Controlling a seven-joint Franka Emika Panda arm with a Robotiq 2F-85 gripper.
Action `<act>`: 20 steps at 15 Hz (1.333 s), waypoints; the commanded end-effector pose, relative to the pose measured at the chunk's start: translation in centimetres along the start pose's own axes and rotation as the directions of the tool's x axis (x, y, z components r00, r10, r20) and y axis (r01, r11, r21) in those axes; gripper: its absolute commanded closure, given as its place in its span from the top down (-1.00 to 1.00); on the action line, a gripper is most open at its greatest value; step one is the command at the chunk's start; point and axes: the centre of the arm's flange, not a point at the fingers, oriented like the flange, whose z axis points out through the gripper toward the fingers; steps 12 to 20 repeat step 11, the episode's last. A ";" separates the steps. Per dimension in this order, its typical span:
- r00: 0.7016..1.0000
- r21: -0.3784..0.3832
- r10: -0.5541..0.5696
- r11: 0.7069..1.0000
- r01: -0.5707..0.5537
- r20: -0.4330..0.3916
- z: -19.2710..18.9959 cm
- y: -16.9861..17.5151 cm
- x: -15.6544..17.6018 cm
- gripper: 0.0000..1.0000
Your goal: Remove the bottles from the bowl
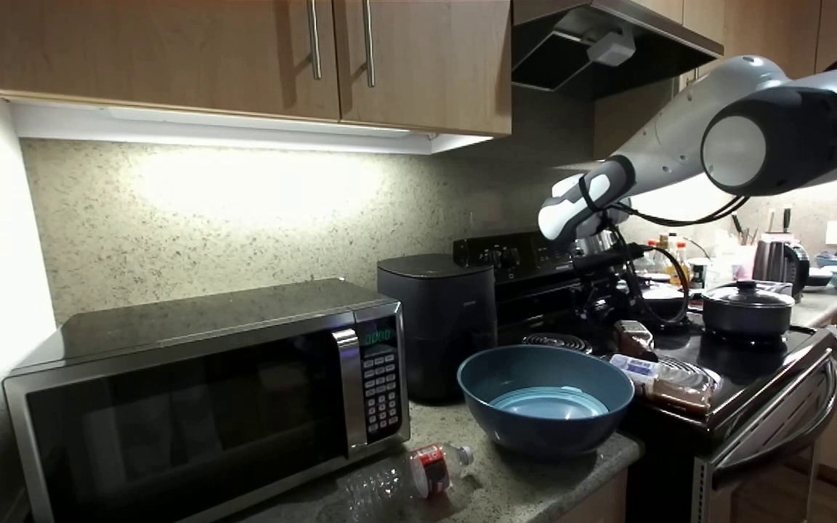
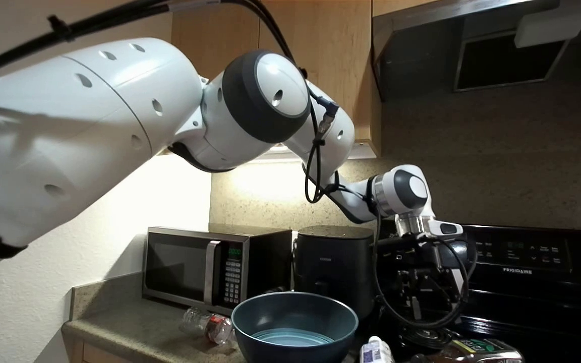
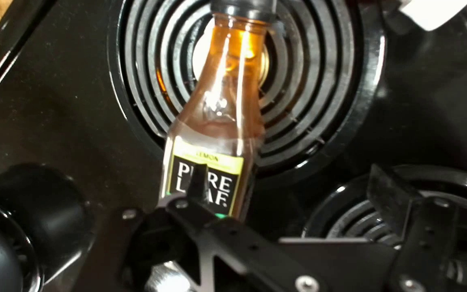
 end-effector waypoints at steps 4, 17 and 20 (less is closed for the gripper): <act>0.988 0.077 -0.099 0.991 0.108 -0.119 -8.6 -2.8 -8.3 1.00; 0.985 0.097 -0.113 0.987 0.126 -0.130 -11.0 -4.7 -8.1 1.00; 0.985 0.097 -0.113 0.987 0.126 -0.130 -11.0 -4.7 -8.1 1.00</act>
